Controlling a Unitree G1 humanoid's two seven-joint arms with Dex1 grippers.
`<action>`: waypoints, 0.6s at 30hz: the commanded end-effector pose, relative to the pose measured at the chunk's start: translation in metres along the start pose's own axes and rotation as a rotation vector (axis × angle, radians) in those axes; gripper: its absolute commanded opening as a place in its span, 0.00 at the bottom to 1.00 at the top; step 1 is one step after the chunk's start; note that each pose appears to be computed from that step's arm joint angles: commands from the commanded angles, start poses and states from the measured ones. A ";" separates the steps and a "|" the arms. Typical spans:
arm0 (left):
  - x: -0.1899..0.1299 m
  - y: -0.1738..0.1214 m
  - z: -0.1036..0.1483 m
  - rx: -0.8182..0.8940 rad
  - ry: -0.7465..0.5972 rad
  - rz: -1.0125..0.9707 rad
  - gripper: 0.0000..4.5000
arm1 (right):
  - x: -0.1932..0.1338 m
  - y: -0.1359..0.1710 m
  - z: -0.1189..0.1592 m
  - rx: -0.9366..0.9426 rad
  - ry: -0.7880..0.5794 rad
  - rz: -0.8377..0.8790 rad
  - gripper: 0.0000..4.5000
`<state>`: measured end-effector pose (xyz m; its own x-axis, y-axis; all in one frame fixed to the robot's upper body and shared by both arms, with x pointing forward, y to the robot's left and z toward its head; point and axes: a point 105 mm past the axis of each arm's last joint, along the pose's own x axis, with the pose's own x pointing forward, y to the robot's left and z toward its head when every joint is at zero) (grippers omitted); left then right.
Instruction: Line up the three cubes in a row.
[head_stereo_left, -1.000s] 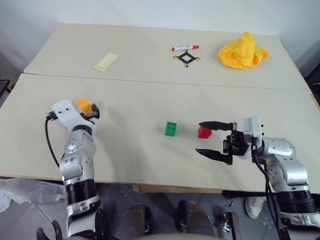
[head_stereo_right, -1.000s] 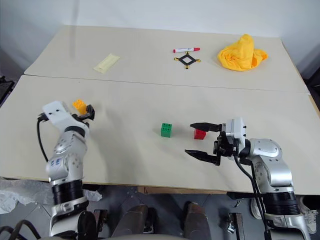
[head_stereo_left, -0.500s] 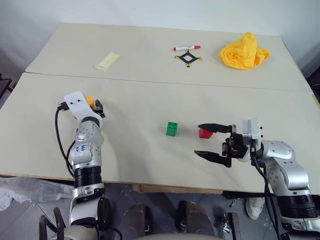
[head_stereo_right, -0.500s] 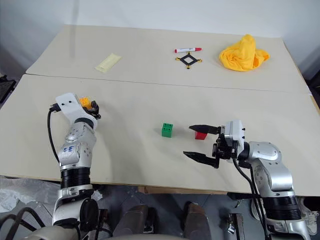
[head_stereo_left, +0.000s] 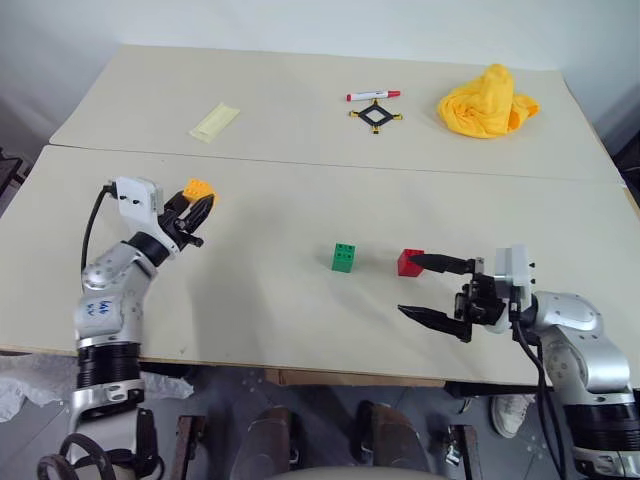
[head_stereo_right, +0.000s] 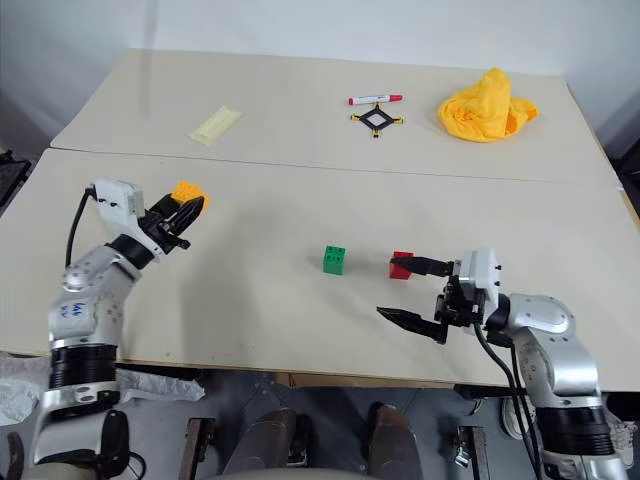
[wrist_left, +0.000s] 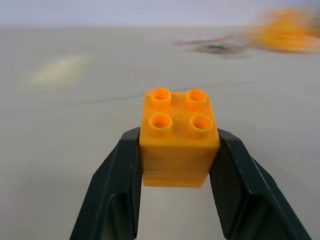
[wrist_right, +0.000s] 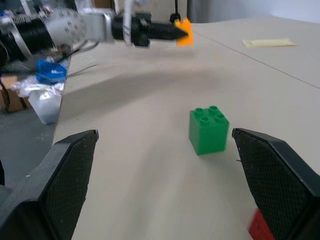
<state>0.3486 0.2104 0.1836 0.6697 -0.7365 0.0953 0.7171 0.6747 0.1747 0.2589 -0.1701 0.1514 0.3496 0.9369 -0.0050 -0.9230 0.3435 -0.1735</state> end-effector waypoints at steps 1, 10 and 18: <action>0.001 -0.027 -0.001 0.089 0.056 -0.407 0.33 | -0.014 -0.001 0.011 -0.039 -0.002 -0.028 1.00; 0.040 -0.029 -0.031 0.216 0.231 -0.666 0.33 | -0.024 0.011 0.010 -0.027 0.010 -0.083 1.00; 0.053 -0.033 -0.044 0.238 0.296 -0.683 0.33 | -0.031 0.016 0.009 -0.023 0.022 -0.127 1.00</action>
<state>0.3665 0.1532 0.1348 0.1381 -0.9227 -0.3600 0.9583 0.0326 0.2840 0.2347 -0.1933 0.1471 0.4684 0.8831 -0.0252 -0.8735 0.4586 -0.1635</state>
